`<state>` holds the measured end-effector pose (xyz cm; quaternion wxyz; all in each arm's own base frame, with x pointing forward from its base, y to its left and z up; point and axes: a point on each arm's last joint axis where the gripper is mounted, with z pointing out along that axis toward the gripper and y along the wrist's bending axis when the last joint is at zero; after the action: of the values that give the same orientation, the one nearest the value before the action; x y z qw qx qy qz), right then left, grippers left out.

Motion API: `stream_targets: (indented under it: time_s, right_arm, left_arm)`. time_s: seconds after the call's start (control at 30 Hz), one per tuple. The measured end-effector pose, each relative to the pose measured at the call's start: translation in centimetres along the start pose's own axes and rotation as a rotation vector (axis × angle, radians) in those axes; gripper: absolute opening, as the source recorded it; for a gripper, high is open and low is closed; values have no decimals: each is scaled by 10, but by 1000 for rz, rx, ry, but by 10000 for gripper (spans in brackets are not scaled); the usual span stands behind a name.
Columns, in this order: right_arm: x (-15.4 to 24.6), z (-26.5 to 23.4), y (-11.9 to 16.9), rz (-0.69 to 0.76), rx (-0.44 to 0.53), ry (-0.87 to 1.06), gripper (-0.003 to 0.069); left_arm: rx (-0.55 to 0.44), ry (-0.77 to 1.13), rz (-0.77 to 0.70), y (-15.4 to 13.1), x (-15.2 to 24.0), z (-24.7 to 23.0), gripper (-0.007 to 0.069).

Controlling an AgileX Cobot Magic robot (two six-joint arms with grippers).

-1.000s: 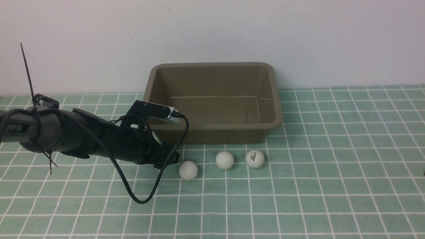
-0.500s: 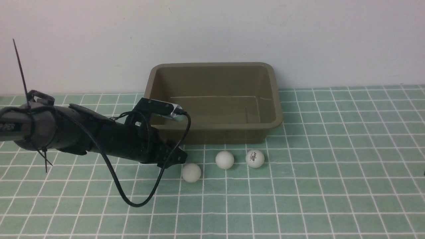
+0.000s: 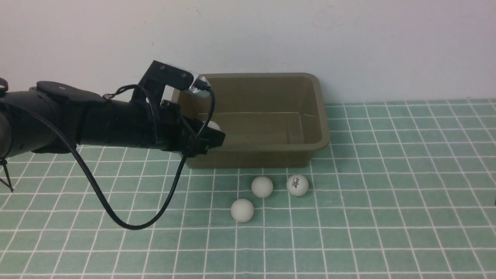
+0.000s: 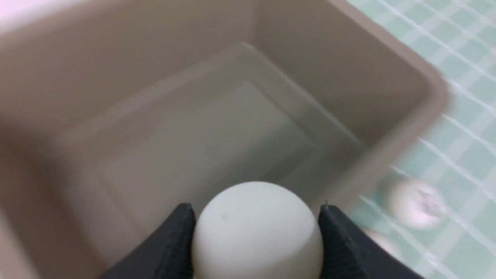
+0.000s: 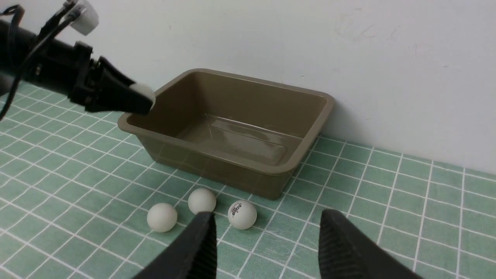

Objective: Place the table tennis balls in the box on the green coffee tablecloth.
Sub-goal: 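Drop the ball into the bin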

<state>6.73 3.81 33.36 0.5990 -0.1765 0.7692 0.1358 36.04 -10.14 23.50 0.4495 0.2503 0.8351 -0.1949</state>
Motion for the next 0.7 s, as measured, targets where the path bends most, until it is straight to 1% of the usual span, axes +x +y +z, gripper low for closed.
stream_targets:
  time_s: [0.1, 0.17, 0.2, 0.37, 0.47, 0.53, 0.6, 0.7]
  right_arm:
    - [0, 0, 0, 1, -5, 5, 336]
    - [1, 0, 1, 1, -6, 6, 336]
    - [1, 0, 1, 1, -6, 7, 336]
    - [1, 0, 1, 1, -8, 8, 336]
    - [1, 0, 1, 2, -9, 7, 336]
    - [1, 0, 1, 2, -9, 7, 336]
    - [1, 0, 1, 2, -9, 7, 336]
    - [1, 0, 1, 2, -10, 9, 336]
  left_arm:
    - [-44, -17, 106, 9, -1, 10, 352]
    - [-41, -21, 179, 13, 1, 21, 352]
    - [-38, -21, 185, 15, 3, 25, 352]
    - [-40, -21, 177, 17, 5, 30, 365]
    - [-52, -23, 146, 18, 4, 29, 419]
    - [-82, -22, 106, 20, 2, 26, 465]
    - [-100, -26, 89, 20, -2, 22, 487]
    - [-111, -48, 63, 17, -10, 13, 493]
